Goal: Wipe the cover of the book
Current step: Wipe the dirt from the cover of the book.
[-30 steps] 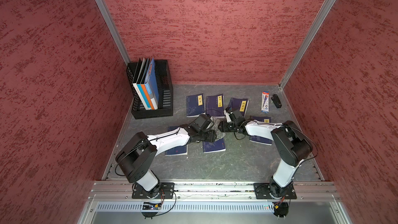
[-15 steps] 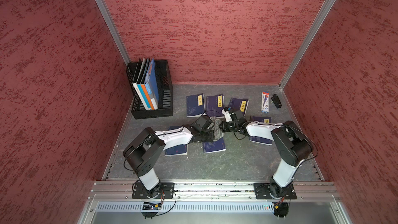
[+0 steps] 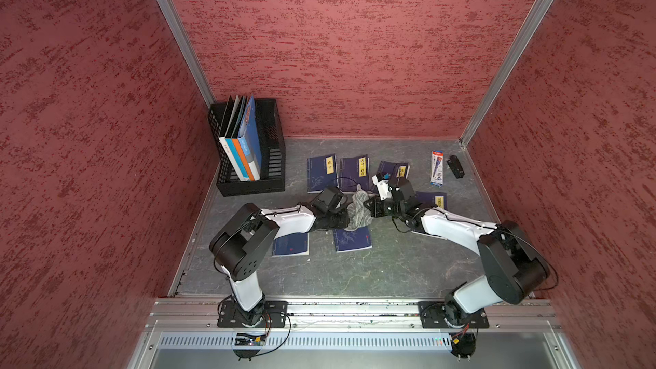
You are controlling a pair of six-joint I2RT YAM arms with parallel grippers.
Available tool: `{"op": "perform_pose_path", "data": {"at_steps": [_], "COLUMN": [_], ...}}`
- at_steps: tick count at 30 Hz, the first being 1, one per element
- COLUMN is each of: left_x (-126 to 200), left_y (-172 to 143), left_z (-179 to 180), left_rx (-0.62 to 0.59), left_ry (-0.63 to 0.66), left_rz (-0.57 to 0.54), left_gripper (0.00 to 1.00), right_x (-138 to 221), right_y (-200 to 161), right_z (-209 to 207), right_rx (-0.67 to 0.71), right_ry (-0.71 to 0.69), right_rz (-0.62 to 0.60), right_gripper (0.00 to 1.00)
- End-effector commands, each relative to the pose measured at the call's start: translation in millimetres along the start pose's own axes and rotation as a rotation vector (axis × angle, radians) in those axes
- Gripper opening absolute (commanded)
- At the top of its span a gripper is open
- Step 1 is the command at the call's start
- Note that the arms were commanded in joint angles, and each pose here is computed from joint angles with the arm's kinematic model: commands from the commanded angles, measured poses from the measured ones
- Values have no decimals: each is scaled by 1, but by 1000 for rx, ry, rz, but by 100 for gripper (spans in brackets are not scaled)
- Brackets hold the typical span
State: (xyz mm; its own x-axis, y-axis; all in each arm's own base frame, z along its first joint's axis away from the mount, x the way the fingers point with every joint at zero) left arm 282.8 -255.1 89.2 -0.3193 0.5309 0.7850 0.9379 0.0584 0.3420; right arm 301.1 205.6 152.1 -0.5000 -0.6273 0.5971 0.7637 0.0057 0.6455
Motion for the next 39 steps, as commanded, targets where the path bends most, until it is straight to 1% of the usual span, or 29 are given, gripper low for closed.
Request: {"op": "perform_pose_path", "data": {"at_steps": [1, 8, 10, 13, 16, 21, 29, 34, 36, 37, 38, 39], "left_x": [-7, -14, -15, -13, -8, -5, -6, -10, -9, -7, -3, 0], "left_y": [6, 16, 19, 22, 25, 34, 36, 34, 33, 33, 33, 33], "left_z": [-2, 0, 0, 1, 3, 11, 28, 26, 26, 27, 28, 30], "left_rx": [10, 44, 50, 49, 42, 39, 44, 16, 13, 14, 15, 16], "left_ry": [-34, -97, -112, -113, -116, -132, -163, -201, -204, -201, -198, -195], "left_rz": [-9, -50, -61, -70, -89, -117, -147, -116, -113, -118, -131, -144], "left_gripper": [24, 24, 24, 24, 24, 25, 25, 30, 35, 40, 48, 55], "right_x": [5, 2, -1, -1, 0, -9, -39, -58, -62, -64, -65, -66], "right_y": [-1, -23, -29, -31, -28, -37, -67, -77, -76, -76, -77, -78], "right_z": [14, 26, 28, 26, 28, 31, 40, 45, 45, 44, 42, 41], "right_rx": [4, -12, -14, -22, -18, -22, -33, -36, -47, -53, -59, -62], "right_ry": [59, 101, 83, 36, 52, 76, 118, 108, 93, 85, 73, 67], "right_rz": [-16, 15, 22, 8, 1, 53, 140, 179, 178, 179, 181, 184], "right_gripper": [8, 8, 8, 6, 6, 7, 7, 7, 7, 7, 6, 6]}}
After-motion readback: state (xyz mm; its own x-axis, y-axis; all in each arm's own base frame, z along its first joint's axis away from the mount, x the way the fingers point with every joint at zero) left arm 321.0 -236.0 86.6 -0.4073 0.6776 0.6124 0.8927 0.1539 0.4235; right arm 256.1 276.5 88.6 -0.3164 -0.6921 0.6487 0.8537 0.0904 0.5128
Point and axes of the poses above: each gripper's point midway between its finger pads, its own x axis back along the fingers, its own z axis along the line the jaws close on, y = z × x, the point moved 7 cm from there along x, back along the fingers, and after that the axes turned 1 degree about x, right-handed, at the moved point
